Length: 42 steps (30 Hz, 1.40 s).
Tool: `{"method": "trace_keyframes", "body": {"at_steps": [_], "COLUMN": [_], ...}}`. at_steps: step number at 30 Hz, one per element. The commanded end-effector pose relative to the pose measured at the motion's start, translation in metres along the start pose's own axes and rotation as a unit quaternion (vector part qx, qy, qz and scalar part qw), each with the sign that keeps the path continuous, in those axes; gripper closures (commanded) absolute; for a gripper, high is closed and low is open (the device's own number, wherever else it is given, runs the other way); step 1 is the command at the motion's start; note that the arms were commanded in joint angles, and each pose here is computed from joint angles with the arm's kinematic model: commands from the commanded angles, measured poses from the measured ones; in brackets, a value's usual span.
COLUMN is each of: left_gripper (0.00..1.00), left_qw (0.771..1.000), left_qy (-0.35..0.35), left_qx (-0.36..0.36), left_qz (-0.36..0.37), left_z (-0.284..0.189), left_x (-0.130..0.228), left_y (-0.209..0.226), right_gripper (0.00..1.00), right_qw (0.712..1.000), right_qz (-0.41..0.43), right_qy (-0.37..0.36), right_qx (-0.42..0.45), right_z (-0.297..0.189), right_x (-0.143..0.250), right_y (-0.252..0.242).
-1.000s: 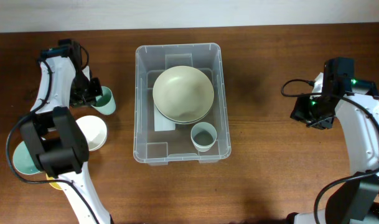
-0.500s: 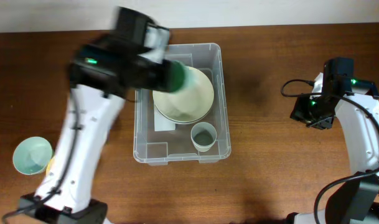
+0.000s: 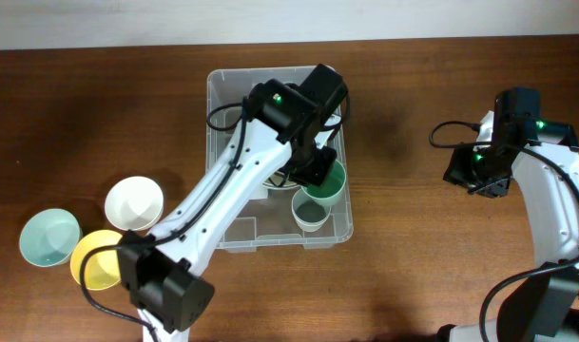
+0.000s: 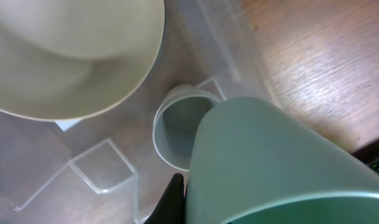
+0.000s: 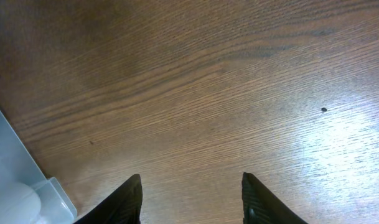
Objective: Pack container
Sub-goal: 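Lower the mint-green cup into the nested cups and release, left gripper, then grasp the white bowl with the left gripper and set it in bin's front-left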
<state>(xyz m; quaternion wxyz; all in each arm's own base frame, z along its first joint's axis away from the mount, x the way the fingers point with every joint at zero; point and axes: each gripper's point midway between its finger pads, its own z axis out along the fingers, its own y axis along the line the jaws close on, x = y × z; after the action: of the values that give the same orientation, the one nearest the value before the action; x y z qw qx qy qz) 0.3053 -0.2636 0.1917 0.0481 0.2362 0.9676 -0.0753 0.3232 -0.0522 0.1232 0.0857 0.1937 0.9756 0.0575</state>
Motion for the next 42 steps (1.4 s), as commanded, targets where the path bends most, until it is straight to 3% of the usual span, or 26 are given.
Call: {"method": "trace_keyframes", "body": {"at_steps": [1, 15, 16, 17, 18, 19, 22, 24, 26, 29, 31, 33, 36, 40, 42], "left_gripper": [0.99, 0.97, 0.90, 0.64, 0.20, 0.16, 0.13, 0.13, 0.06, 0.04, 0.01, 0.01, 0.01, 0.01, 0.01], "left_qw": [0.999, 0.996, 0.996, 0.996, 0.996, 0.996, 0.994, 0.986, 0.969, 0.945, 0.914, 0.893, 0.868, 0.882, 0.876], "left_qy": [0.018, 0.063, 0.063, 0.063, 0.064, 0.065, 0.057, 0.038, -0.018, -0.091, -0.141, -0.149, -0.128, -0.091, -0.058], "left_qx": [-0.019, -0.052, -0.052, -0.052, -0.052, -0.052, -0.081, -0.135, -0.180, -0.181, -0.183, -0.192, -0.205, -0.152, -0.140], "left_qz": [-0.025, -0.045, -0.045, -0.045, -0.045, -0.045, -0.045, -0.086, -0.168, -0.259, -0.333, -0.378, -0.433, -0.436, -0.457], "left_z": [0.007, 0.023, 0.023, 0.023, 0.022, 0.022, 0.020, 0.005, -0.038, -0.086, -0.126, -0.141, -0.134, -0.080, -0.042], "left_x": [0.004, 0.017, 0.017, 0.017, 0.017, 0.018, 0.016, 0.016, 0.020, 0.028, 0.047, 0.067, 0.091, 0.095, 0.106], "left_y": [0.008, 0.019, 0.019, 0.019, 0.019, 0.019, 0.030, 0.057, 0.102, 0.146, 0.188, 0.217, 0.257, 0.285, 0.300], "right_gripper": [0.53, 0.53, 0.53, 0.53, 0.53, 0.53, 0.53, 0.53, 0.53, 0.53, 0.53, 0.53, 0.53, 0.53, 0.53], "right_qw": [1.000, 1.000, 1.000, 1.000, 1.000, 1.000, 1.000, 1.000, 1.000, 1.000, 1.000, 1.000, 1.000, 1.000, 1.000], "right_qz": [-0.006, -0.006, -0.006, -0.006, -0.006, -0.006, -0.007, -0.007, -0.007, -0.006, -0.006, -0.007, -0.007, -0.007, -0.007], "right_qy": [-0.001, -0.001, -0.001, -0.001, -0.001, -0.001, -0.001, -0.001, -0.001, -0.001, -0.001, -0.001, -0.001, -0.001, 0.000], "right_qx": [-0.003, -0.003, -0.003, -0.003, -0.003, -0.003, -0.003, -0.003, -0.003, -0.003, -0.003, -0.003, -0.003, -0.003, -0.003], "right_z": [-0.001, -0.001, -0.001, -0.001, -0.001, -0.001, -0.001, -0.001, -0.001, -0.001, -0.001, -0.001, -0.001, -0.001, -0.001], "right_x": [0.001, 0.001, 0.001, 0.001, 0.001, 0.001, 0.001, 0.001, 0.001, 0.001, 0.001, 0.001, 0.001, 0.001, 0.002], "right_y": [0.003, 0.002, 0.003, 0.002, 0.003, 0.003, 0.003, 0.002, 0.003, 0.003, 0.003, 0.003, 0.003, 0.003, 0.003]}}
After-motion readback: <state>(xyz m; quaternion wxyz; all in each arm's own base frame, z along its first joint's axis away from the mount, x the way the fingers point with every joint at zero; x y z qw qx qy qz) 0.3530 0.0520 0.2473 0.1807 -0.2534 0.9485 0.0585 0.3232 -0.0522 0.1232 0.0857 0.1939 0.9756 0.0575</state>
